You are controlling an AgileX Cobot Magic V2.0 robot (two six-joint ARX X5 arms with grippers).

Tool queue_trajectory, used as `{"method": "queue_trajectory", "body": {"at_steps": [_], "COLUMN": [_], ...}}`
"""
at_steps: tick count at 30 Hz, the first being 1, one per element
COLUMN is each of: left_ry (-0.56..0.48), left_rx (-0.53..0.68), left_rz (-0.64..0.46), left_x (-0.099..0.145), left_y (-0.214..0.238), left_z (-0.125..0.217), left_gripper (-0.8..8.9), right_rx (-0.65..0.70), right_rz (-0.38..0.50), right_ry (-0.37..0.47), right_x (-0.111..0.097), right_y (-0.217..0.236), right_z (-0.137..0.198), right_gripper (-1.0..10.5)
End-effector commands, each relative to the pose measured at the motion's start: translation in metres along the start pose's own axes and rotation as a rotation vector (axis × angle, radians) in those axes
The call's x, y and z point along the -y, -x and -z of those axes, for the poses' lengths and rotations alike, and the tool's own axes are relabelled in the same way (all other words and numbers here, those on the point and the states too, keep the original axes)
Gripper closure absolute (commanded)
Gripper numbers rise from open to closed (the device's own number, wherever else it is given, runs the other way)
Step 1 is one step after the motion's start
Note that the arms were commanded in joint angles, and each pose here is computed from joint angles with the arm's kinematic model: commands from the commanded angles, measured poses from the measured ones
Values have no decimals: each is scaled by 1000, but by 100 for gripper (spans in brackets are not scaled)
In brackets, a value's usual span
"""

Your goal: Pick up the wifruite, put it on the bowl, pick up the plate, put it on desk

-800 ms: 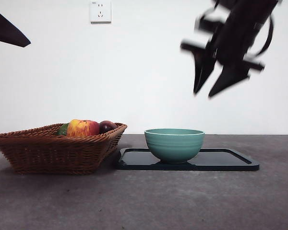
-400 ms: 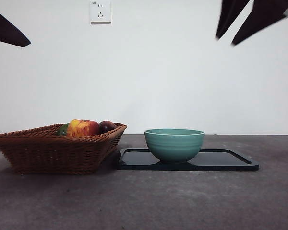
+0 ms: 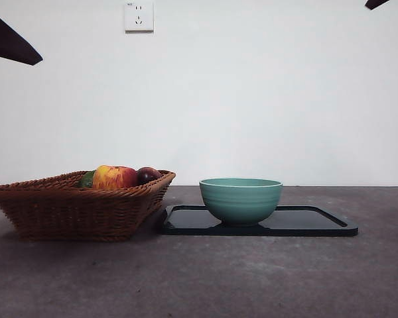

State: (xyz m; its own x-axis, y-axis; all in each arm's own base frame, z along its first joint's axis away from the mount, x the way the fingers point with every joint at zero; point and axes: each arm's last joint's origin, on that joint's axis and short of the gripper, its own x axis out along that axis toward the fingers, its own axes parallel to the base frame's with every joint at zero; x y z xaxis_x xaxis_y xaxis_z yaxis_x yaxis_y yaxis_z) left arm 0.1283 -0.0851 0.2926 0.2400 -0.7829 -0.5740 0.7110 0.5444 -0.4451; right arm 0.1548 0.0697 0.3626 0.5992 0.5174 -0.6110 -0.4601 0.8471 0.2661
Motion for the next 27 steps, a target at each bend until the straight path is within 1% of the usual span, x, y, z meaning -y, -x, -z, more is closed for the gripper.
{"method": "queue_trajectory", "body": {"at_steps": [1, 9, 13, 15, 27], "left_ry": [-16, -16, -16, -16, -16], "left_rx": [5, 5, 5, 5, 5], "left_rz": [5, 6, 6, 6, 6], "left_x": [1, 1, 1, 1, 1], "left_y": [0, 0, 0, 0, 0], "left_z": [-2, -2, -2, -2, -2], "left_gripper": [470, 469, 469, 469, 469], "right_rx": [-3, -64, -92, -100, -97], "right_rz": [-50, -156, -216, -232, -233], "right_ry": [20, 7, 10, 12, 14], "right_x": [-1, 4, 5, 6, 6], "right_y": [3, -2, -5, -6, -6], "right_z": [13, 62, 80, 84, 85], "right_gripper": [762, 762, 762, 762, 762]}}
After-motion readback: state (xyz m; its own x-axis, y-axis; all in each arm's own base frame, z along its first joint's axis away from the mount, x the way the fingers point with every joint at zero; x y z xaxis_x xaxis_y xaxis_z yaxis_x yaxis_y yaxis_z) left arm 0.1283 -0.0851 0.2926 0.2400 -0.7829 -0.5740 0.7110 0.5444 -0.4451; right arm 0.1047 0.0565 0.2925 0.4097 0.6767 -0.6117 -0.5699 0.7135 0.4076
